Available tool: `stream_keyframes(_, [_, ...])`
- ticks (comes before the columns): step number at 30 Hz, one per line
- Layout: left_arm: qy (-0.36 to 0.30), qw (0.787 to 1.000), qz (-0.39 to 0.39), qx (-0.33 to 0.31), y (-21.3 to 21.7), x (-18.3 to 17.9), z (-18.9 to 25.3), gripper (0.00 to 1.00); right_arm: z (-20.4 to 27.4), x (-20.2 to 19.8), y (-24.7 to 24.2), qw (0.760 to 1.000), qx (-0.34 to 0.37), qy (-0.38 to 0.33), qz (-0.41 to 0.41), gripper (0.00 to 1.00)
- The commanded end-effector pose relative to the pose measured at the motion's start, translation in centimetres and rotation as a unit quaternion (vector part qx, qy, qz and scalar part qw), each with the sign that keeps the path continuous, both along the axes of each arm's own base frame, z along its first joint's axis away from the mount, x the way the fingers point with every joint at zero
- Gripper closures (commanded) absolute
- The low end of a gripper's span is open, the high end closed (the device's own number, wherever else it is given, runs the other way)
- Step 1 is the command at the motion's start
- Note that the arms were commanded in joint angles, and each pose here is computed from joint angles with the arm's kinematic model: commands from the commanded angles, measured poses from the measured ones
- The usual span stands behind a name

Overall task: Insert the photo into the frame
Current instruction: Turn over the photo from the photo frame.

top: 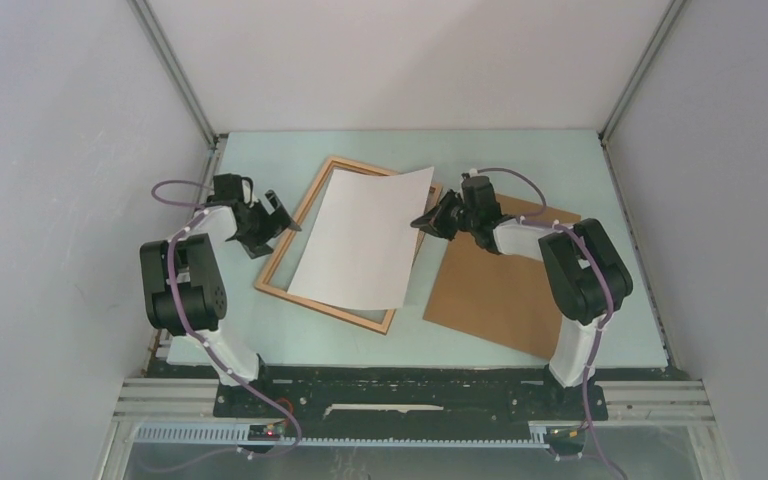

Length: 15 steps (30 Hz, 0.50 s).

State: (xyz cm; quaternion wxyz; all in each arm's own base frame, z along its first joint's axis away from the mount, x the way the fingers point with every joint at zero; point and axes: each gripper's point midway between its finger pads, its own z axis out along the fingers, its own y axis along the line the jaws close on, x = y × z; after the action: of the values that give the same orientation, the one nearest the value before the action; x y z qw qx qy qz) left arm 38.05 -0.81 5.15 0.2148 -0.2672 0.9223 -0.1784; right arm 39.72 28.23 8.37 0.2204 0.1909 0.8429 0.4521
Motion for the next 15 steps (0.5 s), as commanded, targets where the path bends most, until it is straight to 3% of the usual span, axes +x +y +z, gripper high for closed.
stream_keyframes(1, [-0.001,0.999,-0.005,-0.051,-1.6,-1.0,-0.2,0.0,1.3,2.1,1.1,0.999,-0.019,-0.031,-0.022,1.0])
stream_keyframes(15, [-0.001,0.998,-0.003,-0.06,-1.9,-1.2,-0.6,0.0,1.8,3.6,3.7,0.997,-0.037,-0.055,-0.026,1.0])
